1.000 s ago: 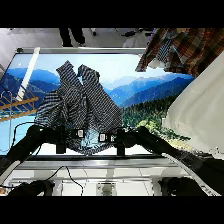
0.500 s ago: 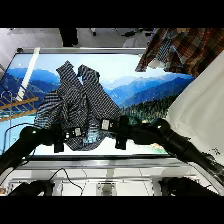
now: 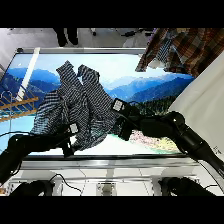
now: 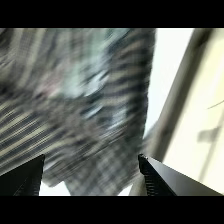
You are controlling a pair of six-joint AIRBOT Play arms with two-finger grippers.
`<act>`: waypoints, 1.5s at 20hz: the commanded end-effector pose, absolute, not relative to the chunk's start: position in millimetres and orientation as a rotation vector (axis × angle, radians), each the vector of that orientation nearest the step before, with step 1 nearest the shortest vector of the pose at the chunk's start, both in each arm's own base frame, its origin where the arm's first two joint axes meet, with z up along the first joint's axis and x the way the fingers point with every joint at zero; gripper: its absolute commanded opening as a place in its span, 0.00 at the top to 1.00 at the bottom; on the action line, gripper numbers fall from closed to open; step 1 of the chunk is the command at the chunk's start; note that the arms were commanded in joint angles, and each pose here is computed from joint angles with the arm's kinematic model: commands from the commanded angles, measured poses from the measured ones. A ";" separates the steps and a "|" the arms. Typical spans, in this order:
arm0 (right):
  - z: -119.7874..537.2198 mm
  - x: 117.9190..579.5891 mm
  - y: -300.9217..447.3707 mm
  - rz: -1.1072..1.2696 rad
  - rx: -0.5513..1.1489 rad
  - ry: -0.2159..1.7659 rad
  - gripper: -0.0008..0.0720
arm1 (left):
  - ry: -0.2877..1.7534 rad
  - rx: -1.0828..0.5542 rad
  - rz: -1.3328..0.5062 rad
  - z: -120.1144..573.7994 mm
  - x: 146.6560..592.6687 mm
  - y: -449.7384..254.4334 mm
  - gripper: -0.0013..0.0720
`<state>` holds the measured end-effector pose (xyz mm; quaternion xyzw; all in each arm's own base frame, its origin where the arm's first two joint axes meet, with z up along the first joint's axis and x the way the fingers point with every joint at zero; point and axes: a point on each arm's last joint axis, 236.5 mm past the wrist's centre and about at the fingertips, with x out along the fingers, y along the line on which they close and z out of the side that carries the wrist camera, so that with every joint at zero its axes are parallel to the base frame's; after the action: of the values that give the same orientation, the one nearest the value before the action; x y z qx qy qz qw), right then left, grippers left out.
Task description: Fold the clothes and pants, and hang the long-sleeved shirts on hangers.
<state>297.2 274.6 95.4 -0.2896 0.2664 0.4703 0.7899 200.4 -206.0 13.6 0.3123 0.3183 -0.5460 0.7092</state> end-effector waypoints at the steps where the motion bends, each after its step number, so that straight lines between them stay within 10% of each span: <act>1: 100.1 299.8 275.8 0.982 -0.541 0.594 0.94 | 0.742 0.640 -1.366 -1.1 163.1 -240.5 0.01; 6: 116.0 304.3 278.9 0.957 -0.481 0.586 0.94 | 0.834 0.735 -1.450 -44.3 145.3 -253.8 0.07; 9: 131.7 304.3 281.5 0.966 -0.479 0.566 0.94 | 0.800 0.681 -1.269 -50.0 188.5 -261.4 0.92; 17: 216.2 301.2 285.7 0.976 -0.452 0.471 0.94 | 0.493 0.591 -0.786 62.3 290.0 -216.9 0.94; 30: 450.2 290.5 243.1 0.773 -0.346 -0.004 0.94 | -0.364 0.701 -0.237 456.8 237.2 -87.1 0.94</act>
<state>304.7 263.0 385.0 -0.1766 0.0663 0.4007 0.8966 267.7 -115.7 372.9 0.2889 -0.0931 -0.1839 0.9349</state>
